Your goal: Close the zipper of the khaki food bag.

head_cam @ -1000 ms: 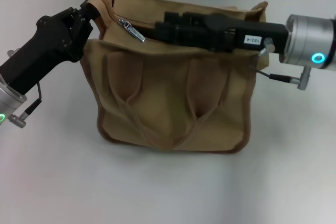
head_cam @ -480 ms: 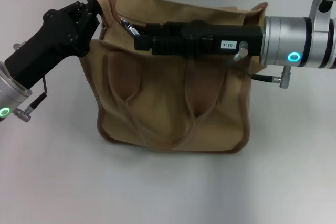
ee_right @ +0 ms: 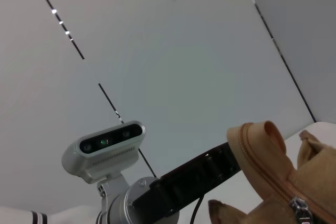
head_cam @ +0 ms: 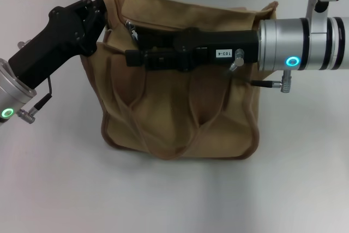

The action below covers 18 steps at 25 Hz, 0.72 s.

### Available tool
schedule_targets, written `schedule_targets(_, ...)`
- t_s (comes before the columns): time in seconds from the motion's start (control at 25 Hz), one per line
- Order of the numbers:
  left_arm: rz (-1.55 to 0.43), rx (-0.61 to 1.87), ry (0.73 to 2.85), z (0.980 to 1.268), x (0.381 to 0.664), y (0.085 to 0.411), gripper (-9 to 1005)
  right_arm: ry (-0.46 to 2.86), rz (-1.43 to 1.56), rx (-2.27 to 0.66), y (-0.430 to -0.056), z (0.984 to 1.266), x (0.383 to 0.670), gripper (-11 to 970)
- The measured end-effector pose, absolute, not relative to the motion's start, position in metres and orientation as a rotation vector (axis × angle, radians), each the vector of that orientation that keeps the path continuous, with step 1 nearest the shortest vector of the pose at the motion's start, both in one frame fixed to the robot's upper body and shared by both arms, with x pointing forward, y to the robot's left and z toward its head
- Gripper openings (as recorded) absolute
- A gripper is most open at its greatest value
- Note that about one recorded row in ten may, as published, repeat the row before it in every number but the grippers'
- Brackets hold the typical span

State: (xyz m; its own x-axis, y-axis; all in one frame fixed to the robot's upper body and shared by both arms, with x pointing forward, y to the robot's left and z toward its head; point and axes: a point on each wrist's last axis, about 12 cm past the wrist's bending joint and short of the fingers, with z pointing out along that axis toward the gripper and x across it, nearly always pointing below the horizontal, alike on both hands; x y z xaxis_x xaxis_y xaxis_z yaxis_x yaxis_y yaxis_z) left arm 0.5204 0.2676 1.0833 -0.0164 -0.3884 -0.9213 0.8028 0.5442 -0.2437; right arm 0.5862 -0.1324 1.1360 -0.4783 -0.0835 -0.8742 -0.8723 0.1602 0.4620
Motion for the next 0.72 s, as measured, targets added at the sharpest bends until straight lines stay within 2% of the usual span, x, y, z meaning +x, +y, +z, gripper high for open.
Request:
schedule_targets(0.48,-0.991,0.415,1.255,1.084,0.520,0.268,25,1.718,1.372,-0.886,-0.134,1.137,0.590,725)
schedule_targets(0.72,-0.991,0.413,1.253,1.084,0.520,0.268,26,1.653,1.421,-0.871,-0.143,1.139,0.581,726)
